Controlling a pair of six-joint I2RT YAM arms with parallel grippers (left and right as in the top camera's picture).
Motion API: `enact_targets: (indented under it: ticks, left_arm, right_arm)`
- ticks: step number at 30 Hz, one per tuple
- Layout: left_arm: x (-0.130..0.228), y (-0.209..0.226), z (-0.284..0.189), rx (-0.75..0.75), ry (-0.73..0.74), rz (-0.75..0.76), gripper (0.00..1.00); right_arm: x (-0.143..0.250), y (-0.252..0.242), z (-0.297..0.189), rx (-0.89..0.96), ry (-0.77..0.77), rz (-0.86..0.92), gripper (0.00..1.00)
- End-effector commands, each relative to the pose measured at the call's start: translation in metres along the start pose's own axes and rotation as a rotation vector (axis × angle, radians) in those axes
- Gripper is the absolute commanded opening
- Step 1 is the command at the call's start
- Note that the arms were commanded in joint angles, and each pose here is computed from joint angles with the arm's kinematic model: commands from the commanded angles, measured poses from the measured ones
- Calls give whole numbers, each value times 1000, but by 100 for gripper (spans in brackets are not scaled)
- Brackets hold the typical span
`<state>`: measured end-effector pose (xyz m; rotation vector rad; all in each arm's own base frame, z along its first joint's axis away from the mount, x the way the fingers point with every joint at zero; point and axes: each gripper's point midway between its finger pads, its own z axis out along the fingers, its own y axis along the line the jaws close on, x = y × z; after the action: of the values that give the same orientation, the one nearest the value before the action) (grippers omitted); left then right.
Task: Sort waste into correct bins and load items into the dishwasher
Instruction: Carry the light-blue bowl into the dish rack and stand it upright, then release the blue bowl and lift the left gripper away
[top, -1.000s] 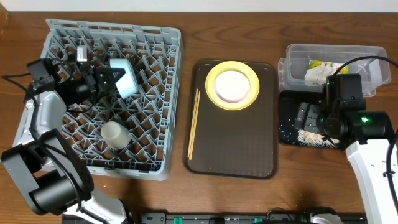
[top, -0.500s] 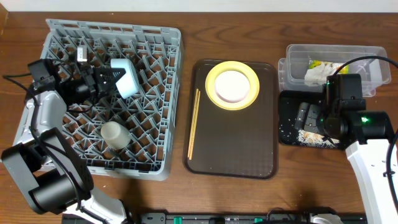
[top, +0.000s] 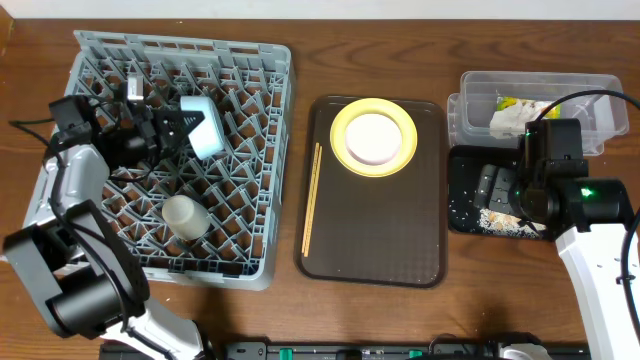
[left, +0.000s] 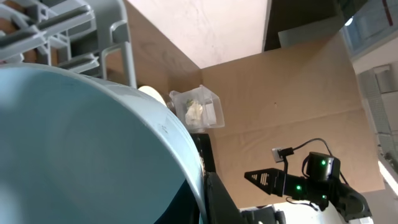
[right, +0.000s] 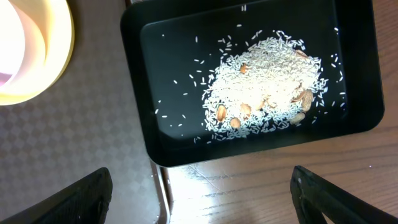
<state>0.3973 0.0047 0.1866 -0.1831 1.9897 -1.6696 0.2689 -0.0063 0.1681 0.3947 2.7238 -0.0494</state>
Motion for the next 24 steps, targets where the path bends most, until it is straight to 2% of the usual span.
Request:
enact_targets:
  ticks: [1,7,9,15,22,24]
  left_arm:
    - [0,7,2,3,5,-14,6]
    - [-4,27,-6,-106,-21,-22,8]
    - [-6,35,-12,-149,-37,-34,13]
    - [-9,57,-38,-268,-92,-94,37]
    - [-9,62,-62,-299,-142,-160,45]
    - [-8,59,-68,-302,-154,-173,50]
  right_arm:
    - [-5,-2,-5,-5,-16,27,89]
    - [-5,-2,-5,-4,-13,27,89]
    - [-4,-2,-5,-3,-12,27,89]
    - [-4,-2,-5,-3,-11,26,89]
    - [-4,-2,-5,-3,-10,26,89]
    - [-4,-2,-5,-3,-10,26,89]
